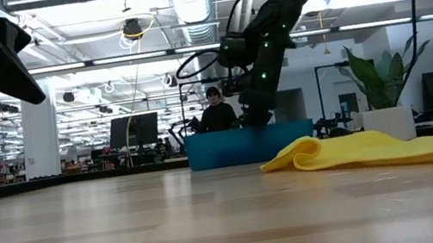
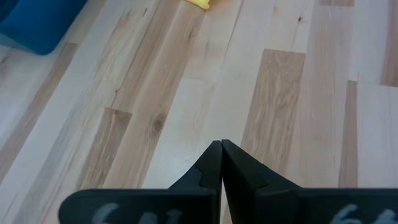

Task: Roll microfiber towels into tight, uniform cylinder then place into a basket
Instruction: Put the blue rolled microfiber cloth into the blue bin, then roll the yellow microfiber cloth

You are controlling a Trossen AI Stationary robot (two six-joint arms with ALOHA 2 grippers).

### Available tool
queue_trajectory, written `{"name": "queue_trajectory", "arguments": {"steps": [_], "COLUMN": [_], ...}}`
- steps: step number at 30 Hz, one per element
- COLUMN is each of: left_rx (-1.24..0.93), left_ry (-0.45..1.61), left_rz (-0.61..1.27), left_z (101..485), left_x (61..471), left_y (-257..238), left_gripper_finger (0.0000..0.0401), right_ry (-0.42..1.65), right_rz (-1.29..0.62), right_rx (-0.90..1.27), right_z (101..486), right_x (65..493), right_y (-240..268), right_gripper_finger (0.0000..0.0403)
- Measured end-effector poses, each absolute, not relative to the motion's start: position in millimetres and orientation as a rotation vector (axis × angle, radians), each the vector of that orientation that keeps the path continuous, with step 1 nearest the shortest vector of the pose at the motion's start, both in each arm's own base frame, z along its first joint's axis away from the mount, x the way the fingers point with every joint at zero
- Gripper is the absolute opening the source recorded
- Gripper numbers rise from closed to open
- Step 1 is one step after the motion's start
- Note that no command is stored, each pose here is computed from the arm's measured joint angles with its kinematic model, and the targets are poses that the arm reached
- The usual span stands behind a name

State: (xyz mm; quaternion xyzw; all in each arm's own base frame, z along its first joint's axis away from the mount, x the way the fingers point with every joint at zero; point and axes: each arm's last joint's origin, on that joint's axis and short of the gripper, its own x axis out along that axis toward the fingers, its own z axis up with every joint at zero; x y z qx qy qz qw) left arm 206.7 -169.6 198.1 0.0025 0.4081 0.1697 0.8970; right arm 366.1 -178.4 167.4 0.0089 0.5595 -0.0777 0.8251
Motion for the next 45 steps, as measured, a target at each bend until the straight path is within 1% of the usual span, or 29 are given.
{"name": "queue_trajectory", "arguments": {"steps": [7,11,14,18,22,27,34,39,45], "left_rx": [0.006,0.007,0.005,-0.004,-0.002,0.004,0.058,0.127,0.231], "left_ry": [0.844,0.839,0.839,0.847,0.848,0.847,0.852,0.864,0.792], "left_rz": [0.353,0.359,0.365,0.368,0.367,0.371,0.376,0.287,0.182], "left_z": [198,198,198,198,198,198,199,201,209], "left_x": [207,207,208,210,210,211,224,241,265], "left_y": [-170,-169,-168,-166,-166,-165,-151,-140,-127], "left_gripper_finger": [0.0002,0.0002,0.0002,0.0002,0.0002,0.0002,0.0002,0.0002,0.0004], "right_ry": [1.324,1.392,1.369,1.283,1.223,1.164,1.101,1.087,0.986], "right_rz": [-0.13,-0.128,-0.15,-0.204,-0.22,-0.176,-0.238,-0.329,-0.423], "right_rx": [0.07,0.116,0.13,0.16,0.197,0.178,0.139,0.101,0.051], "right_z": [193,217,240,272,291,283,248,233,236], "right_x": [364,355,344,327,308,287,258,235,219], "right_y": [-172,-164,-156,-141,-108,-58,-1,37,68], "right_gripper_finger": [0.0224,0.0224,0.0224,0.0224,0.0225,0.0224,0.0224,0.0224,0.0225]}}
